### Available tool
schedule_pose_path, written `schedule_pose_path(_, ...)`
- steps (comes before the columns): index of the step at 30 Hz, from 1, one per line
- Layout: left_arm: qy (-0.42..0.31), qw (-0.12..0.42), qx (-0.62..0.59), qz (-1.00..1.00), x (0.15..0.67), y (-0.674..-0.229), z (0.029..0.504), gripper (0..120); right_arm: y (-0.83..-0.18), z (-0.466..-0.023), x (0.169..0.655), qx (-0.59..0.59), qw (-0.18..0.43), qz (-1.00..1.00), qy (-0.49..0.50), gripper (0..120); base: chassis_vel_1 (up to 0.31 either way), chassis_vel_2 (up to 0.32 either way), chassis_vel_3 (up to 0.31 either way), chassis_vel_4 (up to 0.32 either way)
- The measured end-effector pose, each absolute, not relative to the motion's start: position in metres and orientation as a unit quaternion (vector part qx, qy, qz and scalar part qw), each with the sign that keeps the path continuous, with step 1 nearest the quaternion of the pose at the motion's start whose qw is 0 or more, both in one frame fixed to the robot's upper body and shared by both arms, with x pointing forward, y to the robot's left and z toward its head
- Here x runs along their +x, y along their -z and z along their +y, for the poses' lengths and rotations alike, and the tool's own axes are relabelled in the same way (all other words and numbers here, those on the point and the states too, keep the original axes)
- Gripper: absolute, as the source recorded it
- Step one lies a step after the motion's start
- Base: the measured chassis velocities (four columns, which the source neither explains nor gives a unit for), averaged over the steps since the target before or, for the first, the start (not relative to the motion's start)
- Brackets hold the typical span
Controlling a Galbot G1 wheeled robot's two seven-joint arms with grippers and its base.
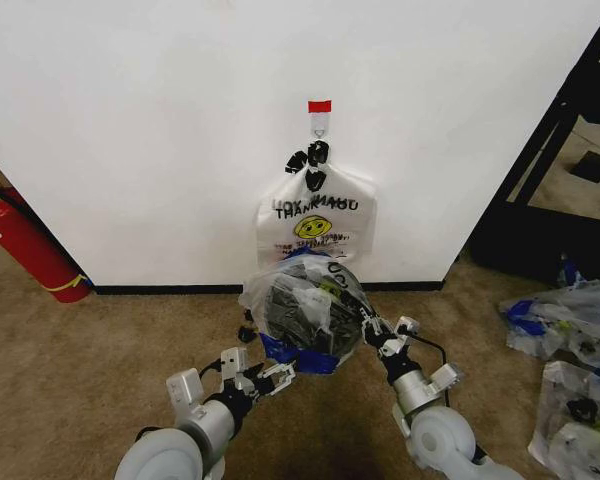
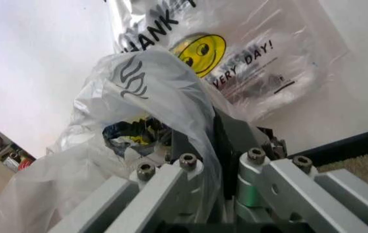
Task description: Pick up the garbage bag from the wall and place it over the trash bin.
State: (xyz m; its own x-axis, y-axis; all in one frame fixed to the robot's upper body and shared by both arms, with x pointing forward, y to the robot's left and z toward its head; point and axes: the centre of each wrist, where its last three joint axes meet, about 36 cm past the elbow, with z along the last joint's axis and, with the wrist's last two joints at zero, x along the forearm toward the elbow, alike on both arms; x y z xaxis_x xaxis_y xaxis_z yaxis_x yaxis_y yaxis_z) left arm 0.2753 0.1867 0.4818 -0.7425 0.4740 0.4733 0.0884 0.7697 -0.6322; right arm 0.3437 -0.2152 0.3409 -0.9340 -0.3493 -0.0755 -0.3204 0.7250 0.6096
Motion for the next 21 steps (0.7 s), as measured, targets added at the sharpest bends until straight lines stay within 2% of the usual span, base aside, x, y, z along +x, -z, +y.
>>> schedule_pose_path(6,-0.313,0.319,-0.17,-0.878,0.2738,-0.4861,0.1857,77,-0.3423,-0.2151,0.3423,0.181,0.021,-0.929,0.323,1,0.0,0.0,0.0,0.0)
schedule_pose_path(10,-0.321,0.321,-0.18,-0.873,0.2705,-0.4899,0.1858,59,-0.3424,-0.2148,0.342,0.181,0.02,-0.929,0.321,1,0.0,0.0,0.0,0.0)
schedule_pose_path(13,-0.321,0.321,-0.184,-0.872,0.2693,-0.4907,0.1856,52,-0.3427,-0.2145,0.3421,0.181,0.019,-0.929,0.321,1,0.0,0.0,0.0,0.0)
schedule_pose_path(20,-0.306,0.317,-0.19,-0.878,0.2695,-0.4878,0.1852,20,-0.3435,-0.2123,0.3435,0.179,0.017,-0.929,0.323,1,0.0,0.0,0.0,0.0)
schedule_pose_path(21,-0.306,0.317,-0.19,-0.878,0.2695,-0.4878,0.1852,20,-0.3435,-0.2123,0.3435,0.179,0.017,-0.929,0.323,1,0.0,0.0,0.0,0.0)
